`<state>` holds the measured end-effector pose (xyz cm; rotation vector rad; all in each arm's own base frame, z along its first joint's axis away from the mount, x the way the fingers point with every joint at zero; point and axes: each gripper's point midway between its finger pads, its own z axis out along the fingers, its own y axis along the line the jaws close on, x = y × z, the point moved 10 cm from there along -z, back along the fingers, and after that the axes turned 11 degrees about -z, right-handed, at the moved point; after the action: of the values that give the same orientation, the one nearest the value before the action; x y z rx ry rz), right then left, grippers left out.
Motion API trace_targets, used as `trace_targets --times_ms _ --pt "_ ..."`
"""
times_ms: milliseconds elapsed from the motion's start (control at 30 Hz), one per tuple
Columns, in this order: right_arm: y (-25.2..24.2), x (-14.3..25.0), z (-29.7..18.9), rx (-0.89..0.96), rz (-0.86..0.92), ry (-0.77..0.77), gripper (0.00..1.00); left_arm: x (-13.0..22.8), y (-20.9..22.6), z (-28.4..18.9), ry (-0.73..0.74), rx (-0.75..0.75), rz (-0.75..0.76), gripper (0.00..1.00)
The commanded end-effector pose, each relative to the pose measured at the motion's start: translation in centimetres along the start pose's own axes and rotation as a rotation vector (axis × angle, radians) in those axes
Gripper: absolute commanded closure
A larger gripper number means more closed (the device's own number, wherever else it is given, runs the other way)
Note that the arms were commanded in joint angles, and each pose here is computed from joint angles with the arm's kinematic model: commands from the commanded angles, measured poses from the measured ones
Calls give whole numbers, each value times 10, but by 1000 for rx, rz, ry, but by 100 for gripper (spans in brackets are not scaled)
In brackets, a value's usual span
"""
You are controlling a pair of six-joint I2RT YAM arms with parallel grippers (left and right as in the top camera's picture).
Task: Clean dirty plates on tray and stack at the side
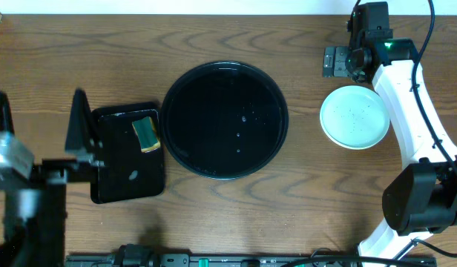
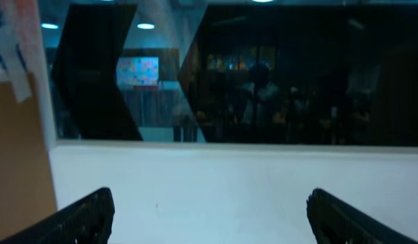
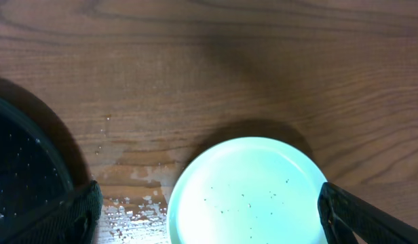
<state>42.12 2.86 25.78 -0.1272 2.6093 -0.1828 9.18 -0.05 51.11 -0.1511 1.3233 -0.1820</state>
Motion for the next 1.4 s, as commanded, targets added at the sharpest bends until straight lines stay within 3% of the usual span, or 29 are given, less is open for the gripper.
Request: trace_targets --times_ms 0,233,500,800,1067,1367 --pt "0 -6 -13 -1 -13 -37 1 27 7 -7 -4 -5 -5 9" --pt "0 -6 -13 -2 -13 -37 1 92 25 -17 -83 -22 -62 9" --pt "0 -6 -13 -1 -13 -37 1 175 50 -17 -63 -72 -181 9" --pt "0 -6 -13 -1 -13 -37 1 210 59 -36 -100 -66 -174 9" --pt "0 -6 -13 -1 -13 -37 1 235 63 -31 -20 -74 -192 9" --pt "0 -6 -13 -1 -13 -37 1 306 80 -24 81 -107 -197 9"
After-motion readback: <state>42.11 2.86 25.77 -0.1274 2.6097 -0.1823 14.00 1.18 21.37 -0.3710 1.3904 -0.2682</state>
